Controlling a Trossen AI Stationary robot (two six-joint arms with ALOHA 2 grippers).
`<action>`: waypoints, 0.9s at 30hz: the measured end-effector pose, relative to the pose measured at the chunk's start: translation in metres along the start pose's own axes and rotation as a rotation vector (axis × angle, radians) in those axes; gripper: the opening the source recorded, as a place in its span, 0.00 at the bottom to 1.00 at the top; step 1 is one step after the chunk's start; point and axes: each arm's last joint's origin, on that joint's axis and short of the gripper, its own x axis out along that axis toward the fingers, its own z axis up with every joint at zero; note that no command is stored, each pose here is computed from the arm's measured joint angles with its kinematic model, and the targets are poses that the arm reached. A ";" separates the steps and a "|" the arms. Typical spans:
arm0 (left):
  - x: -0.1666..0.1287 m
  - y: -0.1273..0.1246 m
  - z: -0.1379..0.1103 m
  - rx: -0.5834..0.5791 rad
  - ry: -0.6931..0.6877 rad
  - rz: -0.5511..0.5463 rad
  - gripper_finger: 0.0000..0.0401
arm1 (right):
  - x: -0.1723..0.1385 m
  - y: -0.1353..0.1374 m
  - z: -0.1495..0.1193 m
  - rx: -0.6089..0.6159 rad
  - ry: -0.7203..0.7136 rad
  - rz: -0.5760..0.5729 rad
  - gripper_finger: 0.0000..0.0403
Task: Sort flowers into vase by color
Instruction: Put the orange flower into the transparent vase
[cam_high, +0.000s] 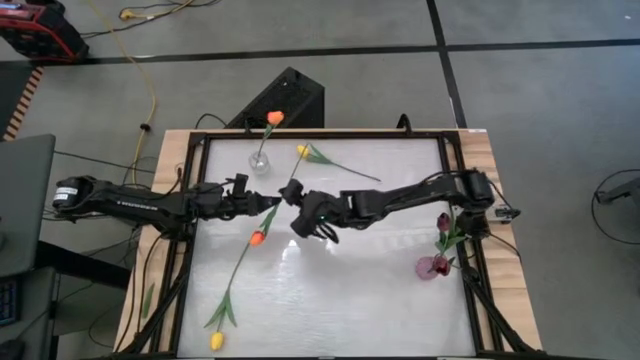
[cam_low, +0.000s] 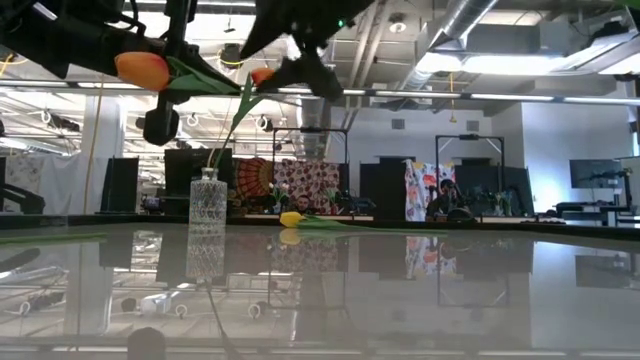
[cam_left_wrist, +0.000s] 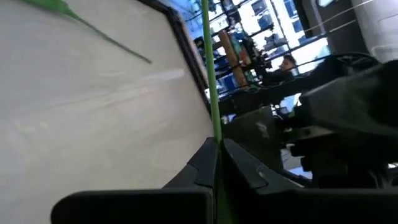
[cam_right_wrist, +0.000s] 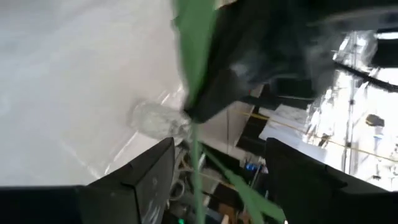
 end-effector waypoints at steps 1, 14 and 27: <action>0.000 0.001 0.000 0.002 0.000 0.006 0.00 | 0.003 0.004 0.001 -0.011 0.019 0.006 0.68; 0.000 0.001 0.000 0.037 0.010 0.004 0.00 | 0.016 0.005 -0.015 0.042 0.089 0.012 0.20; 0.000 0.001 -0.002 0.099 0.079 -0.027 0.02 | 0.016 0.008 -0.014 0.153 0.043 0.039 0.10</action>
